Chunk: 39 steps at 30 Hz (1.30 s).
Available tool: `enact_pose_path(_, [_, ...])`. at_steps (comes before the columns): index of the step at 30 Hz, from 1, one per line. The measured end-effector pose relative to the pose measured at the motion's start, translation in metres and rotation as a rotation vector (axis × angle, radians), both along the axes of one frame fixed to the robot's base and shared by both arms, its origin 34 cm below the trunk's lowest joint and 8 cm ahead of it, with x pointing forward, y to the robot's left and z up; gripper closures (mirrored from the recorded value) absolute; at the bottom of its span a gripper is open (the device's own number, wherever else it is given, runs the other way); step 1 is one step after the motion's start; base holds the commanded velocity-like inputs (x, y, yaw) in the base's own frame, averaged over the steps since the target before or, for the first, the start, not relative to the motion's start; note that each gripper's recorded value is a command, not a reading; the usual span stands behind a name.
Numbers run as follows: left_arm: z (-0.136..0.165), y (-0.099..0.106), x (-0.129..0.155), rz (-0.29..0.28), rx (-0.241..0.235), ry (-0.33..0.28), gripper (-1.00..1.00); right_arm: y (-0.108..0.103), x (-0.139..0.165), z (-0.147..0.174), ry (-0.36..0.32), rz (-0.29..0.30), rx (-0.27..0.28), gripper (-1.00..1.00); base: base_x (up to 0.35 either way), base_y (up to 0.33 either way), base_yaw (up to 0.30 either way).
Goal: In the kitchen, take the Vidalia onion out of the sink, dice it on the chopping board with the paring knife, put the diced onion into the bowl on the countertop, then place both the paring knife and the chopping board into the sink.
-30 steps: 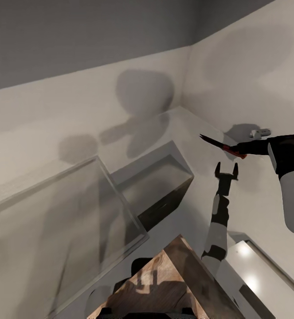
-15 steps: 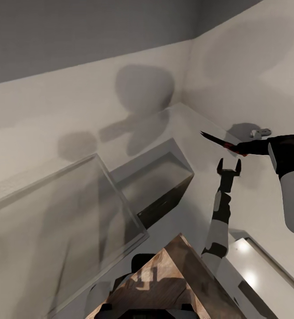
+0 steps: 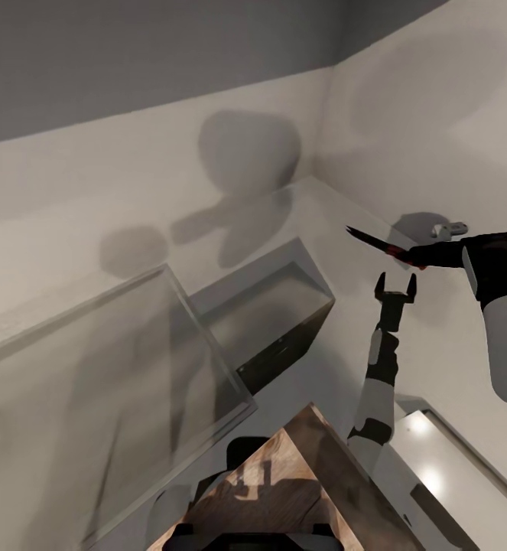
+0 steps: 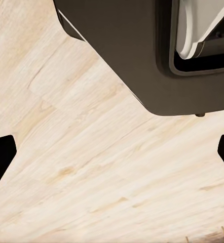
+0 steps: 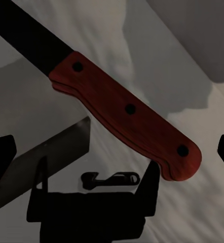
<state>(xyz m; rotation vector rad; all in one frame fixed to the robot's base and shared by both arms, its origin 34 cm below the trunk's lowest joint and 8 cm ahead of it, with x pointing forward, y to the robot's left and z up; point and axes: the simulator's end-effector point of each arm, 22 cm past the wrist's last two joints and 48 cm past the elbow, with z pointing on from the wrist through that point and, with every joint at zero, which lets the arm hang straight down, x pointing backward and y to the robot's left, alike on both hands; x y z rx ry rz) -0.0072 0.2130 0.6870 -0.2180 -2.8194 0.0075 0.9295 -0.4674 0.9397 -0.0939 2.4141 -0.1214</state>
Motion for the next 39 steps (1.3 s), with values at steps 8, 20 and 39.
enact_pose_path(8, [0.001,0.000,-0.002,0.000,0.000,0.008,-1.00,0.000,-0.001,-0.007,0.009,0.000,0.000,-1.00,0.000,0.000,0.000])
enact_pose_path(20, [0.002,0.000,-0.006,0.000,0.000,0.020,-1.00,-0.005,-0.002,-0.015,0.019,-0.005,-0.006,-1.00,0.000,0.000,0.000])
enact_pose_path(39, [0.002,0.001,-0.006,-0.001,0.001,0.019,-1.00,-0.008,-0.001,-0.013,0.008,-0.004,-0.014,-1.00,0.000,0.000,0.000])
